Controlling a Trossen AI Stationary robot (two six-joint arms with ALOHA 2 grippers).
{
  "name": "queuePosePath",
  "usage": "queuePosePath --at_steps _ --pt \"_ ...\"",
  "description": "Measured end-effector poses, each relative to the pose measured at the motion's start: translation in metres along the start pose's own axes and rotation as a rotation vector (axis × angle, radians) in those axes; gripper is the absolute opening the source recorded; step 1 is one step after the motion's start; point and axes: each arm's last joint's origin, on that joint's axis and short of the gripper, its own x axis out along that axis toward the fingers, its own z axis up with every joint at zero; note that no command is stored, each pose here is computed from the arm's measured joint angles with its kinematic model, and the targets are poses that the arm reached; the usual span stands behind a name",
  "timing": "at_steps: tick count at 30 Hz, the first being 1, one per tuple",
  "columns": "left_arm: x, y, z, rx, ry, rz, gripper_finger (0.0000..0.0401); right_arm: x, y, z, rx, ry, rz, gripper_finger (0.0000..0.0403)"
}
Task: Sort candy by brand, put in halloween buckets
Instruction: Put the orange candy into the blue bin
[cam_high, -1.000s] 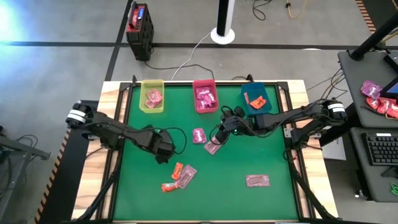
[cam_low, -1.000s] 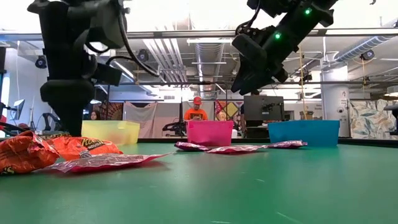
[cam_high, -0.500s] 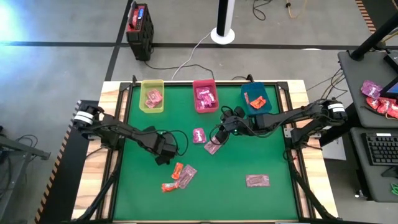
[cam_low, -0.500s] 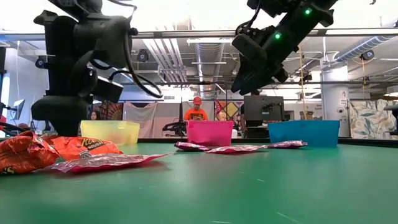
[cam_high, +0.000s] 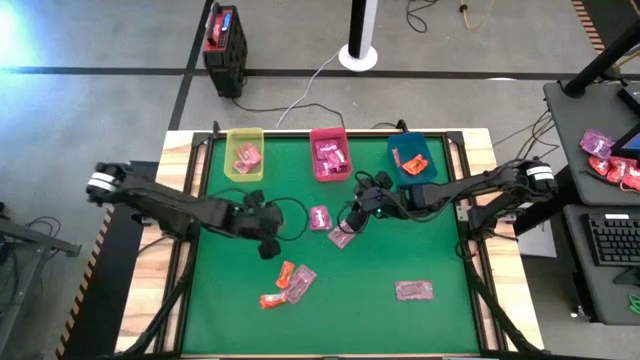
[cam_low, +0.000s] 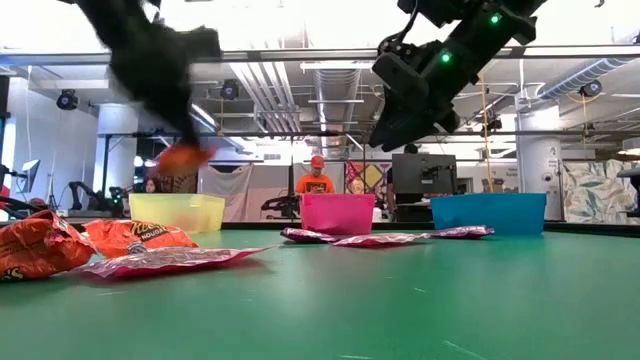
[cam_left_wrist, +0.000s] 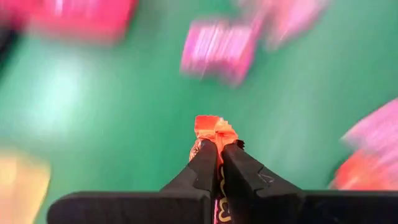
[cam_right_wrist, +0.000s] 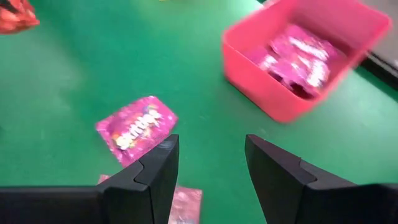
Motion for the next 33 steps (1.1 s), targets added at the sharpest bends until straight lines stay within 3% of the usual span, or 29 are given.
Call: queuePosePath --at_steps 6,14,20,29,33 --pt "-0.042 0.003 0.039 0.069 -0.476 -0.195 0.0002 0.003 0.023 -0.004 -0.114 -0.158 0.178 0.0178" --pt "-0.054 -0.001 0.057 0.133 -0.708 -0.286 0.0001 -0.009 0.062 -0.001 -0.285 -0.501 0.330 0.0178" --pt "-0.040 -0.012 0.059 0.221 -0.706 -0.377 0.0001 -0.008 0.078 0.001 -0.350 -0.559 0.347 0.0178" --pt "-0.017 -0.023 0.041 0.344 -0.620 -0.566 0.0001 -0.025 0.080 -0.002 -0.408 -0.503 0.366 0.0169" --pt "-0.013 -0.022 0.035 0.337 -0.616 -0.569 0.0001 -0.032 0.083 -0.003 -0.436 -0.496 0.500 0.0162"
